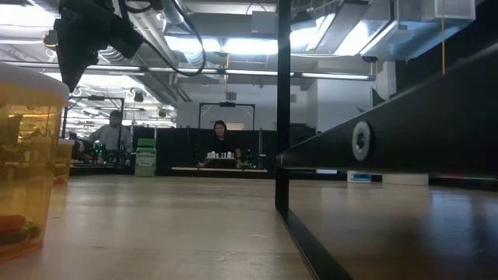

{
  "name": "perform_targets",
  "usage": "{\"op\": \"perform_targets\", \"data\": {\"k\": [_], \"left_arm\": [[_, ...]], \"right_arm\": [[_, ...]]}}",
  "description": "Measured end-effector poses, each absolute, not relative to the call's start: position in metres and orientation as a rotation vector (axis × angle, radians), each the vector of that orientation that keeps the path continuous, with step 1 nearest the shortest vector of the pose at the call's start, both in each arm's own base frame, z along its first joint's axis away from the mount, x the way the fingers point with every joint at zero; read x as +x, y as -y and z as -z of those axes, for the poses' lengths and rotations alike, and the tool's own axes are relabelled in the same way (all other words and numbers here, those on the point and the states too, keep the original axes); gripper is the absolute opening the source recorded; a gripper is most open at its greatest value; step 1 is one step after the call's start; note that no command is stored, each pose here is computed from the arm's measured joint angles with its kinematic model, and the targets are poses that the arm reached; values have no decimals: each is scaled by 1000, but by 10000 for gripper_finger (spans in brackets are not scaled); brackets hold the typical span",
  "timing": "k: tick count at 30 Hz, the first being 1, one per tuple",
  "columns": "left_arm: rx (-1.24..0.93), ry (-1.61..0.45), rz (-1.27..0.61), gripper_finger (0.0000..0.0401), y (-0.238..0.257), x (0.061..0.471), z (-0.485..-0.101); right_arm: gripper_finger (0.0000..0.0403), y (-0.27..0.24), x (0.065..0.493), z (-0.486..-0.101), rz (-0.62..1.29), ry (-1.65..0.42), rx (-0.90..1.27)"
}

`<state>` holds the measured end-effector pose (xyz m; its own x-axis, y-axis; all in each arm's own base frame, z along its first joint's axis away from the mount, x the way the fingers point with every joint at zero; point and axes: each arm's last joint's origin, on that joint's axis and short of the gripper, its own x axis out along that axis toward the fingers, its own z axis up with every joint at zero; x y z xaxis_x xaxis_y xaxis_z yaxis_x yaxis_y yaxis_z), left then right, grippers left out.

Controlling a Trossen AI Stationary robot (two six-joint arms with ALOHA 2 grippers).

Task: Pick and place medicine bottles onto shelf by color
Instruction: Put the middle orange pill bottle onto the shelf

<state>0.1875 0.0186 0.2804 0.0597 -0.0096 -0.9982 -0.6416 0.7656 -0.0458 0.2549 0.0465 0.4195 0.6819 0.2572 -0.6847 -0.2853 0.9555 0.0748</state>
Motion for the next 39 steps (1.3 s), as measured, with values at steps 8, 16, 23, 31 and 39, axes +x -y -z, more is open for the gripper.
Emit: {"op": "perform_targets", "data": {"k": [8,16,23,31,39], "left_arm": [[-560,-1434,-515,198,-19,189,-281],[-535,-1446,-494,206,-19,188,-280],[-547,-1490,-526,245,-15,181,-282],[-581,-1394,-640,259,6,161,-295],[-680,-1310,-714,259,30,152,-281]], "right_arm": [[241,-46,255,-419,-303,-762,-38],[241,-46,255,-419,-303,-762,-39],[241,-46,255,-419,-303,-762,-38],[241,-47,255,-419,-304,-763,-39],[241,-47,255,-419,-303,-762,-38]]}}
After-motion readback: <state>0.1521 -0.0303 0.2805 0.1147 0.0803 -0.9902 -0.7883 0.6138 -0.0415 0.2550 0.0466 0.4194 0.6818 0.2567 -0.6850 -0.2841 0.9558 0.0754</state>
